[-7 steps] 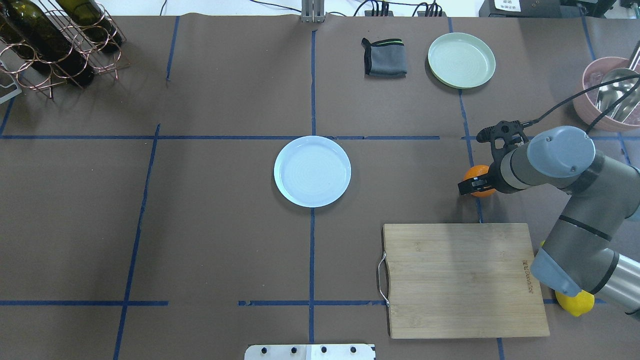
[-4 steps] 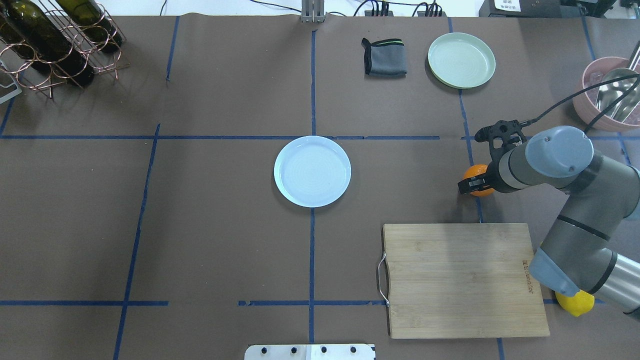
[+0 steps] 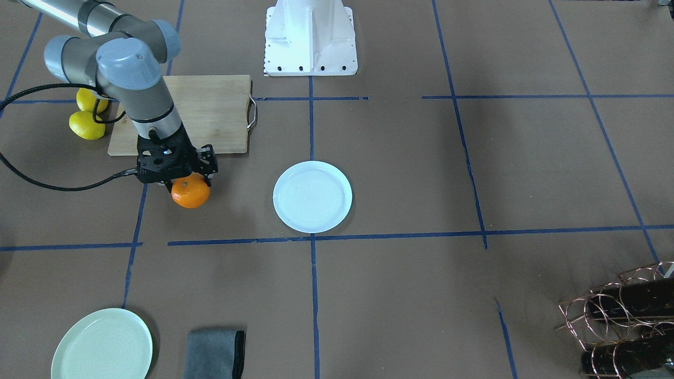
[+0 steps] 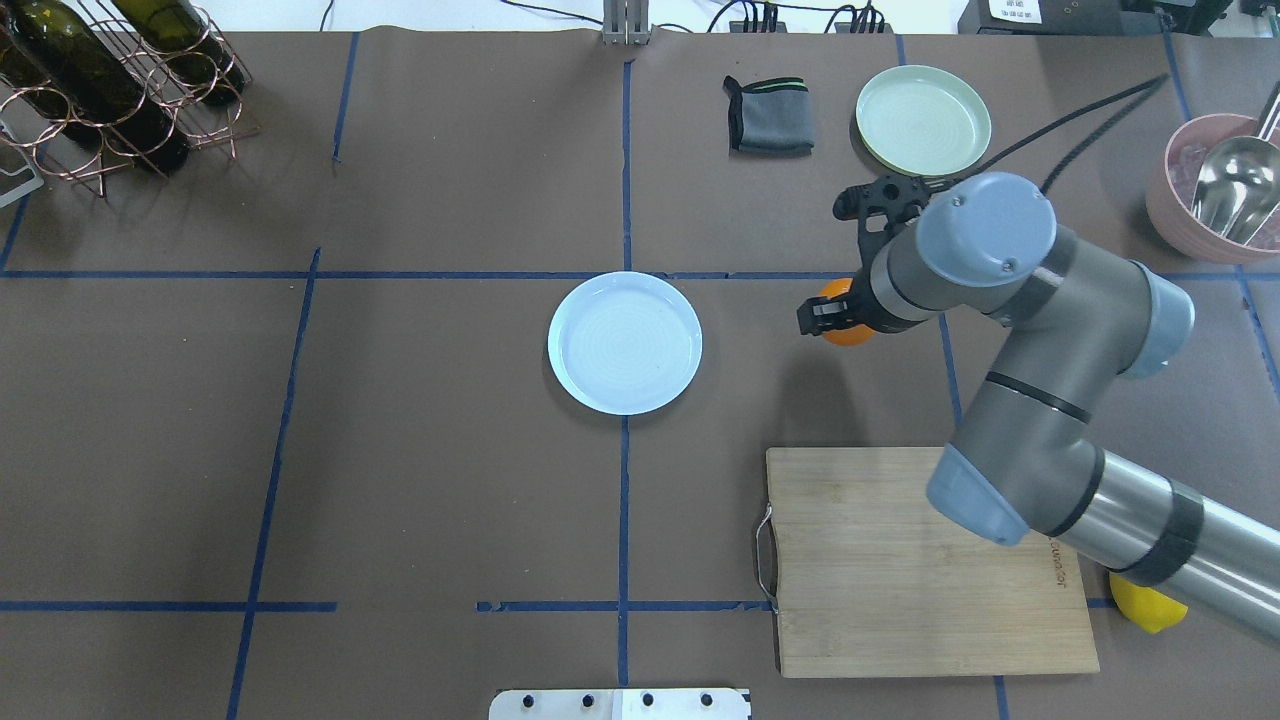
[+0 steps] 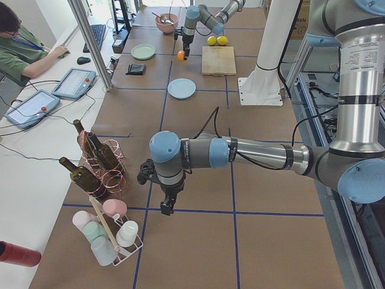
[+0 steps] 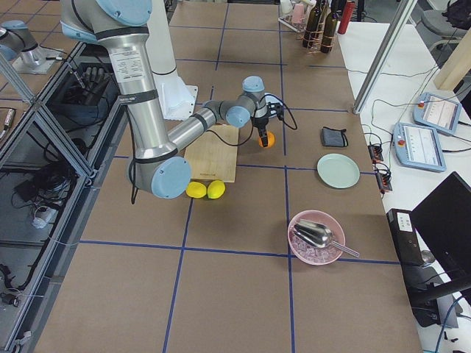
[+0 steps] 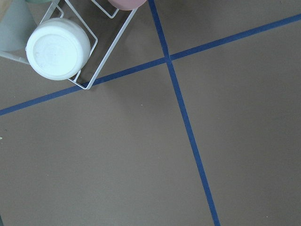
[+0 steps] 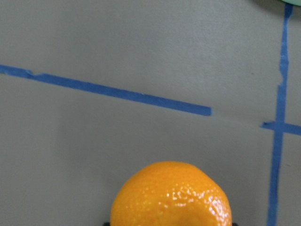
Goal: Pick orange to plate
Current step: 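Carry the orange with the right gripper over the light blue plate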
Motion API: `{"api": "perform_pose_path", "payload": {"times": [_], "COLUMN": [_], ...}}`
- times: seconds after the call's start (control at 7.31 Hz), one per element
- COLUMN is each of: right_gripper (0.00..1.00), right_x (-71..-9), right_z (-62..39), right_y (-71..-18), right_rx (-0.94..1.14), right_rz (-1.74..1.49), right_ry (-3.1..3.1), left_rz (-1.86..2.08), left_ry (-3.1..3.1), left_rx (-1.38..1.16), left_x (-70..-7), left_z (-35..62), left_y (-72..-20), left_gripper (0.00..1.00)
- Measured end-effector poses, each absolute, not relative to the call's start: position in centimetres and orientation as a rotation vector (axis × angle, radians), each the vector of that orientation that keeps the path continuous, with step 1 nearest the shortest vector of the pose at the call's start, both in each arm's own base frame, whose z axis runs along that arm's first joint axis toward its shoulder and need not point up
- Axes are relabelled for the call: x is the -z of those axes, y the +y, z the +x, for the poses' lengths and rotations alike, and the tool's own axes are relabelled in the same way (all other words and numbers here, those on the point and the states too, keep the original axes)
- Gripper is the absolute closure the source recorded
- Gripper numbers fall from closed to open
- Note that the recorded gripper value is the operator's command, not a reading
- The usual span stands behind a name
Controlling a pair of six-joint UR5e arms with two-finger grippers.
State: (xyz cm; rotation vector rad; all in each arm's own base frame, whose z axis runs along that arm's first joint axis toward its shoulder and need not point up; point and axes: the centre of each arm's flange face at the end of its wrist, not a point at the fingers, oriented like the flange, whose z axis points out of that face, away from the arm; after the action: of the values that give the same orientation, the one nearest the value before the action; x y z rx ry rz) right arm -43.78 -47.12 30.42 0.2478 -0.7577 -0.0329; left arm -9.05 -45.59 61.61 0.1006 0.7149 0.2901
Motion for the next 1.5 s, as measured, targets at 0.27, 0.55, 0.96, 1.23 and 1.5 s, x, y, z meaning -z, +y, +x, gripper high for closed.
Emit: {"api": "perform_pose_path", "payload": {"times": [0.27,0.55,0.96,1.23,1.5], "right_gripper": [1.0,0.97,0.79,0.08,0.0], "right_x": [-23.9,-19.2,-17.9,-18.7,-18.4], "right_z": [-49.7,-58.1,-64.5,-65.6,-65.9], "right_y": [-47.4,-48.4,-47.2,-46.6,-46.3], "right_rx": [-0.06,-0.137,-0.156,-0.148,-0.145], "right_rz": [0.224,0.21,0.214,0.21,0.208], "right_ry": [-0.749,-0.709,-0.647,-0.628,-0.632], "left_rz": [0.101,0.102,0.102,0.102,0.101], "left_ry": [0.715,0.714,0.714,0.715,0.716], "left_rx": [-0.29,-0.291,-0.291,-0.291,-0.29], "left_x": [-61.6,-61.5,-61.5,-61.5,-61.5], "left_z": [-9.1,-9.1,-9.1,-9.0,-9.0], "left_y": [-45.6,-45.6,-45.6,-45.6,-45.6], "left_gripper": [0.0,0.0,0.0,0.0,0.0]}}
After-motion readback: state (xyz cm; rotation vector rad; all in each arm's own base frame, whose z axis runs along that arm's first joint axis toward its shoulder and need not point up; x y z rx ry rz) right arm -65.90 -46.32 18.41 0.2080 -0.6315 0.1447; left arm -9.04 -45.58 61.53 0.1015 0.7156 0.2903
